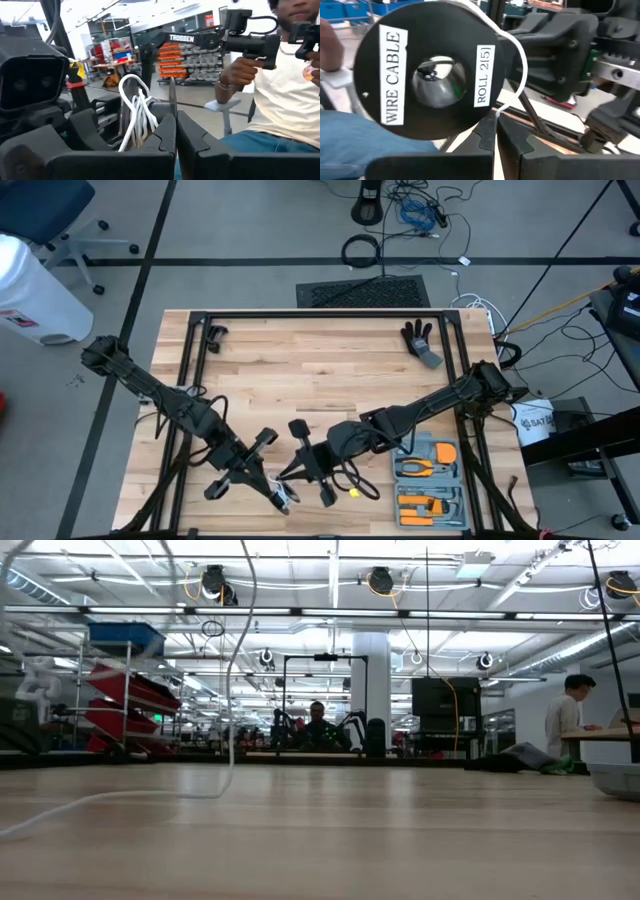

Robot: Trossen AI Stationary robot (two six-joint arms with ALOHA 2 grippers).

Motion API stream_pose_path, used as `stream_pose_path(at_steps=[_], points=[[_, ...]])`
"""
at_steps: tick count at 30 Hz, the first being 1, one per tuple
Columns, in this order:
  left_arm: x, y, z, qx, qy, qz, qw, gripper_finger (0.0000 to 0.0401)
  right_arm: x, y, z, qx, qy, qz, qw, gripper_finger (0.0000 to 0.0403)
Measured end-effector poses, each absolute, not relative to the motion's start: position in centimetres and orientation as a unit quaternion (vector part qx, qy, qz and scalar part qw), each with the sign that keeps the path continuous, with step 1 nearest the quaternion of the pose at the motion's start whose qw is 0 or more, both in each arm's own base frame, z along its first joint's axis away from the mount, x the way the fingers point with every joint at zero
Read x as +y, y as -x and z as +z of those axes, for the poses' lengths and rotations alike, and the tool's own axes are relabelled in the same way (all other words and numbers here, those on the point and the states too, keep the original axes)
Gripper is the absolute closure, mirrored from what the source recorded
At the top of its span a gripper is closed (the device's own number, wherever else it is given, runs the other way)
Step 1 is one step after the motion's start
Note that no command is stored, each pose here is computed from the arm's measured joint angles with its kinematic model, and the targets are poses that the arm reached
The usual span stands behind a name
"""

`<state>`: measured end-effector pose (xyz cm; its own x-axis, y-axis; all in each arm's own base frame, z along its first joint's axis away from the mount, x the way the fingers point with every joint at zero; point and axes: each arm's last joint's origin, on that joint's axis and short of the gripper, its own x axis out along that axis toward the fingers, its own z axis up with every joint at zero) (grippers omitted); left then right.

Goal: Coil cords
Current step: Coil the white cable wire onto the spool

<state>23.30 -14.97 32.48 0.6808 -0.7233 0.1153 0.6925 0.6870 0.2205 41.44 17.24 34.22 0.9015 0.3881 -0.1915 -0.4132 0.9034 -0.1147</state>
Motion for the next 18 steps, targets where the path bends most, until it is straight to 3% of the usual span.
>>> stream_pose_path(at_steps=[18], points=[[-14.0,-21.9,33.9,-0.102,-0.077,-0.351,0.928,0.0399,17.2,-41.2,33.3,0.137,0.053,0.214,0.966,0.0403]])
